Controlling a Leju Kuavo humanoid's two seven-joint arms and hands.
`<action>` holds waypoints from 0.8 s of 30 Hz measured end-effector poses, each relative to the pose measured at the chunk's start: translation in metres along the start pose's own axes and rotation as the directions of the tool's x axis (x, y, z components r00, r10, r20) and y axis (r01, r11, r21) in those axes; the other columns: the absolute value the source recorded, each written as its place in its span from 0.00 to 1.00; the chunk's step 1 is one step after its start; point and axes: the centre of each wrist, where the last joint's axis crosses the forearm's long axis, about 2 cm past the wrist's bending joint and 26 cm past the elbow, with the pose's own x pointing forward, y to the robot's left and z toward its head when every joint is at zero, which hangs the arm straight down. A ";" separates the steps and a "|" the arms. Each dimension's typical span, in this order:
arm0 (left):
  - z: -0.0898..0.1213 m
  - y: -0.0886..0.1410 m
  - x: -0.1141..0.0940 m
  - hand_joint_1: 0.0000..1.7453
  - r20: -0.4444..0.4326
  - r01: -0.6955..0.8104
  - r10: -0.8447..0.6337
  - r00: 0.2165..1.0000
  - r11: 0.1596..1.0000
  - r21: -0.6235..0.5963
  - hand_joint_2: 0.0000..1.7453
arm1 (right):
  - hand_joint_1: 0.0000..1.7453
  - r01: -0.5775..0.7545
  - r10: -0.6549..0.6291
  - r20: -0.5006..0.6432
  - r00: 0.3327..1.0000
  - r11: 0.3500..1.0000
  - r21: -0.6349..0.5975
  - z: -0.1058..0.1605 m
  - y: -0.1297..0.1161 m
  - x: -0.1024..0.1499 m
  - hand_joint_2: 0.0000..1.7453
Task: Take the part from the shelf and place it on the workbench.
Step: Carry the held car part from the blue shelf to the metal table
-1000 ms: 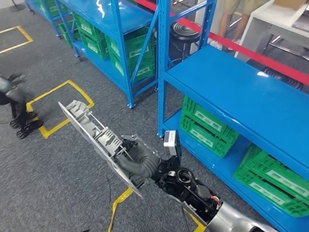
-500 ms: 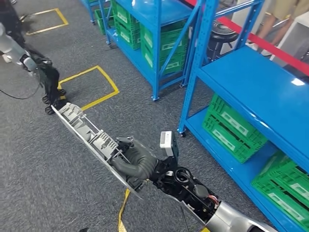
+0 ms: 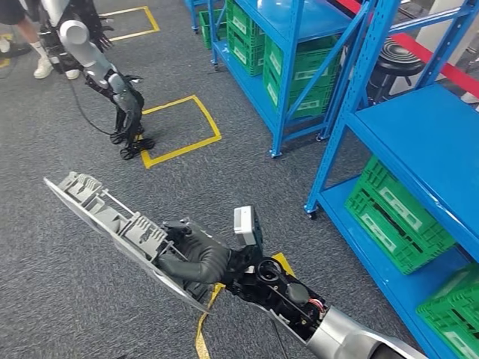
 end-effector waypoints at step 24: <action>0.002 -0.013 -0.001 0.00 0.024 -0.055 0.055 0.998 0.998 -0.027 1.00 | 1.00 -0.004 0.009 -0.092 0.996 0.998 0.060 -0.010 -0.002 -0.009 1.00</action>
